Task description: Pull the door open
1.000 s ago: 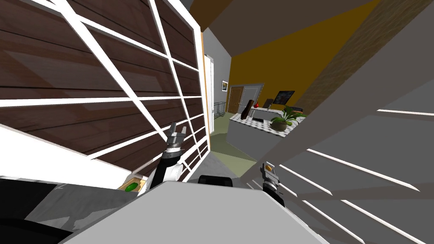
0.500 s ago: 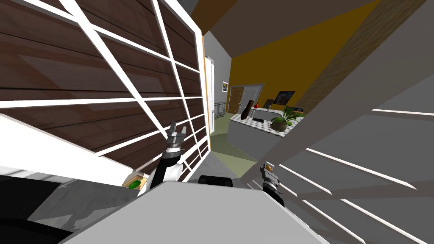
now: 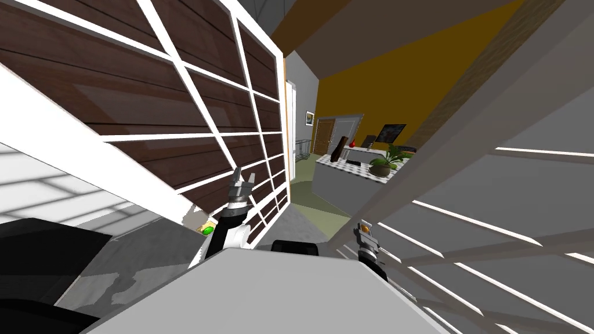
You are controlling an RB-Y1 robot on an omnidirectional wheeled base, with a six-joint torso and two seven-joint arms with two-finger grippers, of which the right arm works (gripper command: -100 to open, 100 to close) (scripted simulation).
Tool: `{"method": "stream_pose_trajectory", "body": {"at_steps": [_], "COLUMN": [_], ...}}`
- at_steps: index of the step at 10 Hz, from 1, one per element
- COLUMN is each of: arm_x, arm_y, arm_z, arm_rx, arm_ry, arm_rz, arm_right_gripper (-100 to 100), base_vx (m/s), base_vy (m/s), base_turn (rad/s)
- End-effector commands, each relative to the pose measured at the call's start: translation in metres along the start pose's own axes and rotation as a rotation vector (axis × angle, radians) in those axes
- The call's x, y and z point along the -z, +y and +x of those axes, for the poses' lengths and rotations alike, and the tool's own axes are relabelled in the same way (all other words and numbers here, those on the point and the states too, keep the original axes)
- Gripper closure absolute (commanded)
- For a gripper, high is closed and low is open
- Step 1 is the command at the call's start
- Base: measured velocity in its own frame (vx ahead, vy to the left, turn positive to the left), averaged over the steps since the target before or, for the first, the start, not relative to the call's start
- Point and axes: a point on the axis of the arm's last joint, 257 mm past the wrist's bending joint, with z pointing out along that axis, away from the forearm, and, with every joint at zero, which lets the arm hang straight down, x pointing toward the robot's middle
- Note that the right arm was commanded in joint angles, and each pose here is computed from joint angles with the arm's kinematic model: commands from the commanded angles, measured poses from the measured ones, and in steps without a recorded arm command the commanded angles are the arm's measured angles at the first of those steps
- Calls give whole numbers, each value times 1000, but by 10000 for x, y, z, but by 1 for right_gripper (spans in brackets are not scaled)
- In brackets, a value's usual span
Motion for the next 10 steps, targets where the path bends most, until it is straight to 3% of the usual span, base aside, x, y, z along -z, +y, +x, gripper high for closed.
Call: {"method": "stream_pose_trajectory", "body": {"at_steps": [1,4,5,10], "arm_x": [38,105,65,224], "arm_y": [-90,-271,-216,-501], "arm_z": [-13,-14,-12,-18], "arm_rx": [-4,-7,-3,-5], "arm_ry": [-4,-3,-4,-4], "arm_rz": [32,99,84,194], "arm_right_gripper": [100,100,100,100], "base_vx": [-195,-247,-113,-229], "base_vy": [30,-2,-5,-2], "base_turn": [48,80,34,66]}}
